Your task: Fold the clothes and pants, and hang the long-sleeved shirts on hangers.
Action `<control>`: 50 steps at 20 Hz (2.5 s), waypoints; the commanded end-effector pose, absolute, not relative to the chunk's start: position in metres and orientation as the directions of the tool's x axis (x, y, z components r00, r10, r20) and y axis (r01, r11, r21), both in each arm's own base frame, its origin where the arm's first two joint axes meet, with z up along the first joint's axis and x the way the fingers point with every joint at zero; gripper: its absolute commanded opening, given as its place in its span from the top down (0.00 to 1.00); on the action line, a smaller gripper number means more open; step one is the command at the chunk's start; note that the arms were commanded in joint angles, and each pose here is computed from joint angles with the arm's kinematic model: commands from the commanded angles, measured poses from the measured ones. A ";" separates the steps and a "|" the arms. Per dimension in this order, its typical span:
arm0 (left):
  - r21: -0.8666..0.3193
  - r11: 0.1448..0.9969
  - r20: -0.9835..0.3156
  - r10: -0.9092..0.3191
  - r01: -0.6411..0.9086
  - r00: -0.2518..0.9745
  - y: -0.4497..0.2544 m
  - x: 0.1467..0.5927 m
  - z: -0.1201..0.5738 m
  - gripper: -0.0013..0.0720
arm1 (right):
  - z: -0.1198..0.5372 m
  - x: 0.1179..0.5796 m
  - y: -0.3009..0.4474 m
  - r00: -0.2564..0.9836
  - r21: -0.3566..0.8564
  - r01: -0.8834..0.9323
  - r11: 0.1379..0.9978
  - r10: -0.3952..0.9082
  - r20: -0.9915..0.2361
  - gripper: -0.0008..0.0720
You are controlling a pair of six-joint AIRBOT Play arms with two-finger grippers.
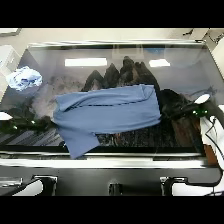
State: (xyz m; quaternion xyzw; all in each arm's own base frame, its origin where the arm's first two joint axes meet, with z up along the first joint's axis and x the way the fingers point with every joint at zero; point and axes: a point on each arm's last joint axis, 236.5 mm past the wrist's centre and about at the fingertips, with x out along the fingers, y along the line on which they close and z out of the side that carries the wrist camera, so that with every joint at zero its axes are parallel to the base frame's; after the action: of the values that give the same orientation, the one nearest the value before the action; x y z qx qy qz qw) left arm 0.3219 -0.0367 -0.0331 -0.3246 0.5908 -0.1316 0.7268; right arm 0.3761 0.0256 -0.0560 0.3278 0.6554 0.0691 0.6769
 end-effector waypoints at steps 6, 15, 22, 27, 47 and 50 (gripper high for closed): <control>-0.121 0.942 -0.050 -0.320 0.312 0.946 -0.024 0.357 0.471 0.95 | 0.450 0.394 -0.013 0.978 0.065 -0.128 0.990 0.137 -0.156 0.94; 0.065 0.972 0.329 -0.236 0.227 0.914 -0.083 0.145 0.594 0.96 | 0.548 0.181 -0.005 0.990 -0.064 0.090 0.994 -0.082 0.111 0.94; 0.027 0.969 0.156 -0.248 0.247 0.956 -0.073 0.189 0.556 0.96 | 0.528 0.202 -0.023 0.991 -0.005 0.135 0.991 -0.135 0.020 0.94; -0.340 0.916 -0.463 -0.361 0.213 0.810 -0.039 0.324 0.339 0.96 | 0.270 0.318 -0.024 0.570 0.198 0.091 0.976 0.112 -0.814 0.94; -0.480 0.876 -0.607 -0.299 -0.040 0.736 -0.060 0.585 0.003 0.95 | 0.010 0.600 -0.026 0.776 0.379 0.255 0.889 0.046 -0.630 0.94; -0.474 0.880 -0.623 -0.316 -0.024 0.715 -0.081 0.586 -0.016 0.95 | -0.029 0.587 -0.021 0.693 0.356 0.280 0.891 0.069 -0.718 0.94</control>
State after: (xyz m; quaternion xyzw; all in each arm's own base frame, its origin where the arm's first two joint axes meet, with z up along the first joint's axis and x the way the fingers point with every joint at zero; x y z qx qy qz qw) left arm 0.5764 -0.0674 -0.0010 -0.2390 0.3735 -0.0825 0.8925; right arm 0.5883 -0.0193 -0.0071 0.2229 0.3701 -0.0523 0.9003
